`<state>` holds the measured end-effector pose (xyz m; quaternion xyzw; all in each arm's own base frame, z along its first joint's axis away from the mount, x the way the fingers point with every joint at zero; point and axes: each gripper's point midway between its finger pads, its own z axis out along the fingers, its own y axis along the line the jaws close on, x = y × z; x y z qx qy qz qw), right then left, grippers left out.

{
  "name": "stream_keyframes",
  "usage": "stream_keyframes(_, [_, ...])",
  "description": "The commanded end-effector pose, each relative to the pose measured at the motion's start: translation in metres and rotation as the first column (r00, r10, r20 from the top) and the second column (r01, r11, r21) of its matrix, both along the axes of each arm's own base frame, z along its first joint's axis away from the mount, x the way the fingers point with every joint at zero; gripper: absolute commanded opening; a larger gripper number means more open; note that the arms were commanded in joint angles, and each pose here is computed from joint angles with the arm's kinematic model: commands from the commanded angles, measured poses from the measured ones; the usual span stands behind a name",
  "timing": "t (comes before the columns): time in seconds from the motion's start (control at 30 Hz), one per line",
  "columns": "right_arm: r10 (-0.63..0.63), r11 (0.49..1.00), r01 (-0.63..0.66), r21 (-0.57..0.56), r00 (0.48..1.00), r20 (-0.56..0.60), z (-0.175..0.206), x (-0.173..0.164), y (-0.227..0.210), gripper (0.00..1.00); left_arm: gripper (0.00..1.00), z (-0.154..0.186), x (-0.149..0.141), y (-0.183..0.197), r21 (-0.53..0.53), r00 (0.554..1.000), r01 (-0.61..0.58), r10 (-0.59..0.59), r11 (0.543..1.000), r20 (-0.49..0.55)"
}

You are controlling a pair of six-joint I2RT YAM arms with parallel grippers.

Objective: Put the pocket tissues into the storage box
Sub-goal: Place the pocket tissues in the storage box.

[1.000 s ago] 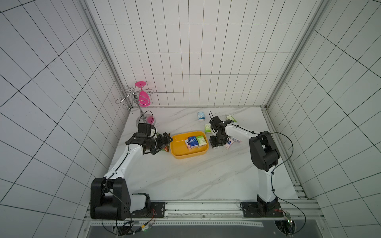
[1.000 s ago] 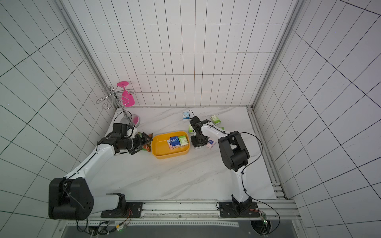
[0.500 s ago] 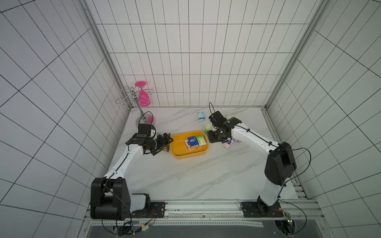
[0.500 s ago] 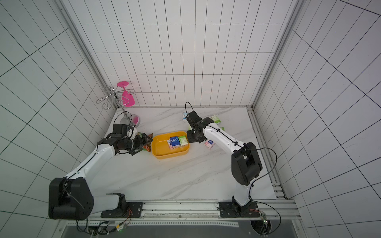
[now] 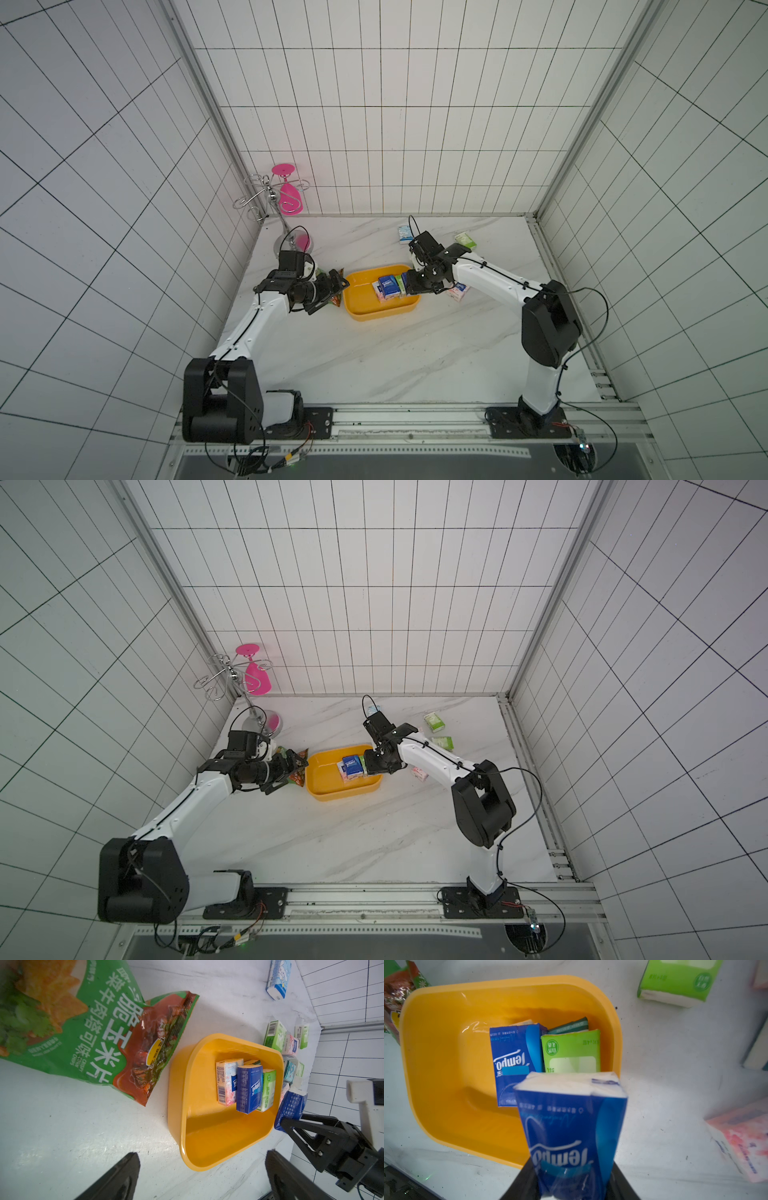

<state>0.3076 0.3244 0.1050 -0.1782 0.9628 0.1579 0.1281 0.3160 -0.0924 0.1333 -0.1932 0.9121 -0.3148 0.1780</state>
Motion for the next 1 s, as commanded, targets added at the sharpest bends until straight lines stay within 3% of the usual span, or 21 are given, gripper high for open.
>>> stream_keyframes(0.0, [0.001, 1.000, 0.000, 0.015, 1.000, -0.021, -0.002, -0.002, 0.005, 0.43, 0.97, 0.003, 0.003, 0.001, -0.006, 1.000, -0.006, 0.006, 1.000, 0.027])
stream_keyframes(0.17, [-0.009, 1.000, 0.010, 0.018, 1.000, -0.012, -0.004, 0.002, 0.008, 0.44, 0.98, 0.004, 0.003, 0.001, -0.007, 1.000, -0.006, 0.006, 1.000, 0.028])
stream_keyframes(0.43, [-0.004, 1.000, 0.004, 0.022, 1.000, 0.003, 0.005, 0.001, 0.007, 0.63, 0.97, 0.006, 0.001, 0.002, 0.000, 0.999, -0.004, 0.004, 1.000, 0.034])
stream_keyframes(0.77, [0.023, 0.999, -0.022, -0.032, 0.999, 0.042, 0.022, -0.007, -0.013, 0.58, 0.97, 0.005, 0.002, 0.002, 0.000, 0.999, -0.002, 0.002, 1.000, 0.035])
stream_keyframes(0.97, [0.099, 0.995, -0.099, -0.012, 0.995, -0.015, 0.016, -0.021, -0.008, 0.53, 0.97, 0.004, 0.002, 0.002, 0.001, 0.999, -0.002, 0.001, 1.000, 0.036])
